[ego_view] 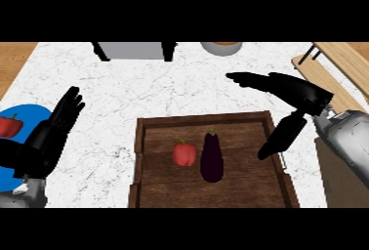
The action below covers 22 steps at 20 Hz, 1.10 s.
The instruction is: Pick the eggplant from the tray and place it in the tiered shelf
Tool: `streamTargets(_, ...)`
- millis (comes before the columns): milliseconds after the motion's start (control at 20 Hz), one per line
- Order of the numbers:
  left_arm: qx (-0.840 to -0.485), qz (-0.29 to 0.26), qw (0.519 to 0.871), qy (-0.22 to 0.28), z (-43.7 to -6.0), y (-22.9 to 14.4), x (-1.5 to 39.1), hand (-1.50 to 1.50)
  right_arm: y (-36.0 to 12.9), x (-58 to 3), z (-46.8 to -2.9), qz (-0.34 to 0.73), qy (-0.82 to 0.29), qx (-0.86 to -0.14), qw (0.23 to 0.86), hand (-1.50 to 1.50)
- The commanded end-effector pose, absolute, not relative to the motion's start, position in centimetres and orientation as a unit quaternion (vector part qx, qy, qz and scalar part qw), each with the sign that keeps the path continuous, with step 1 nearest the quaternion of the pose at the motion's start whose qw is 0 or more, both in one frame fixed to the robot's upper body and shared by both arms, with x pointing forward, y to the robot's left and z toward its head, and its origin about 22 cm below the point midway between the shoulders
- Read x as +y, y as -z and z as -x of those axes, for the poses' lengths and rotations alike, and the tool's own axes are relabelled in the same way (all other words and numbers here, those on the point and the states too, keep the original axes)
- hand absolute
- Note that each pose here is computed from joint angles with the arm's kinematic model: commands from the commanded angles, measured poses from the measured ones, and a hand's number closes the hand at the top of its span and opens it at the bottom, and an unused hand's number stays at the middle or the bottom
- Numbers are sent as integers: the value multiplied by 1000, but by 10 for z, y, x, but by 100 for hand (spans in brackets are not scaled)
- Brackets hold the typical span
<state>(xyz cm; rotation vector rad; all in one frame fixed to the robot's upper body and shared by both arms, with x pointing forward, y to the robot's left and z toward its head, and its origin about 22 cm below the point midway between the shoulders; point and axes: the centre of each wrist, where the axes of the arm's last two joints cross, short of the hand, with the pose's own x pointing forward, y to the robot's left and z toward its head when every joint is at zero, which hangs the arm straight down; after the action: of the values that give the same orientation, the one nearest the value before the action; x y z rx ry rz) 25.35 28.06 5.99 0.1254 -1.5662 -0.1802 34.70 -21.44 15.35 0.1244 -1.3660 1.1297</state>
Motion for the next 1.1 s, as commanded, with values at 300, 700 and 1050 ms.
streamTargets(300, -706, -55, 702, 78, -261, -65, 293, 0, -135, -156, -339, -11, -572, -534, 623, -150)
streamTargets(700, -706, -63, 701, 82, -254, -68, 270, 0, -125, -122, -335, 41, -625, -498, 600, -150)
streamTargets(1050, -708, -54, 700, 79, -257, -46, 278, 0, -106, -112, -327, 40, -653, -471, 591, -150)
